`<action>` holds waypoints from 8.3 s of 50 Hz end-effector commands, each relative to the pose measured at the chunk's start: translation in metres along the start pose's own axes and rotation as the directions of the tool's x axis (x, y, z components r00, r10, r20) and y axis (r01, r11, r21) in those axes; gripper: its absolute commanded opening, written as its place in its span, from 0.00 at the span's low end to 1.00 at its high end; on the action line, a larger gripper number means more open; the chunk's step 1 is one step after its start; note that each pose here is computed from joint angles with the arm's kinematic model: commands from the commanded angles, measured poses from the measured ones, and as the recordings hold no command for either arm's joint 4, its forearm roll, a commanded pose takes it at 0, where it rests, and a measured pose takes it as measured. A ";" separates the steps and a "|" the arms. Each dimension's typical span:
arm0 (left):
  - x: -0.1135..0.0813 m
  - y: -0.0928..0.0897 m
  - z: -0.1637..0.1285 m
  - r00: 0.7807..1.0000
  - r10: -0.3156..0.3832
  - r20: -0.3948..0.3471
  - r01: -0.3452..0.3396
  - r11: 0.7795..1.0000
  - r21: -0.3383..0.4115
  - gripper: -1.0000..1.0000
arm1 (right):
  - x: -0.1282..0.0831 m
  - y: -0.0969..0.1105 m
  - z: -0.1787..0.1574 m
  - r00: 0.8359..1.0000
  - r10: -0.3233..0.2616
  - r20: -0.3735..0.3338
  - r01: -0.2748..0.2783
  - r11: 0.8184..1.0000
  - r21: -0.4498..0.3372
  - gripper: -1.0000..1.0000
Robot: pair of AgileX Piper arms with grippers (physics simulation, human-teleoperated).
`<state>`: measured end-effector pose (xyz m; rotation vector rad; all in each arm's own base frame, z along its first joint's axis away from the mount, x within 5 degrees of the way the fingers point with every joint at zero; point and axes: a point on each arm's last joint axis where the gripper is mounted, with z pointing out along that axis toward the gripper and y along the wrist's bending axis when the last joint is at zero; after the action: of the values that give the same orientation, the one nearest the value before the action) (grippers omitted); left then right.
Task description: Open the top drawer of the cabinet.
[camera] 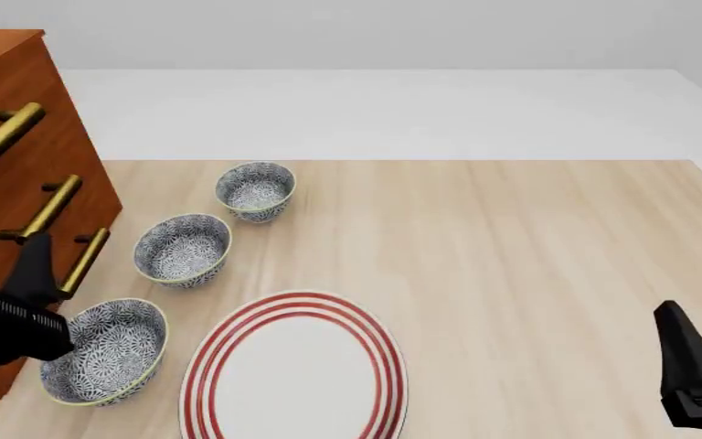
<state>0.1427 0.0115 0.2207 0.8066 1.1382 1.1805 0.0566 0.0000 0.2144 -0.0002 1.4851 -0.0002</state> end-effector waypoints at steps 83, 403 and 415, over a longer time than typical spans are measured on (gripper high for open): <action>0.021 0.004 0.056 0.992 0.067 -0.103 -0.069 0.998 -0.011 1.00 | 0.000 0.000 0.000 1.000 0.000 0.000 0.000 1.000 0.000 1.00; -0.007 0.018 0.037 0.998 0.058 0.020 -0.057 0.997 -0.052 1.00 | -0.015 0.000 -0.002 1.000 0.002 0.000 -0.002 1.000 -0.008 1.00; -0.018 0.039 0.012 0.998 0.029 0.063 -0.025 0.998 -0.060 1.00 | -0.015 0.000 -0.002 1.000 0.001 0.000 -0.001 1.000 -0.008 1.00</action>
<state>0.1654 0.0099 0.2554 0.8190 1.0624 1.2318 0.0529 0.0004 0.2288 -0.0052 1.4850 0.0066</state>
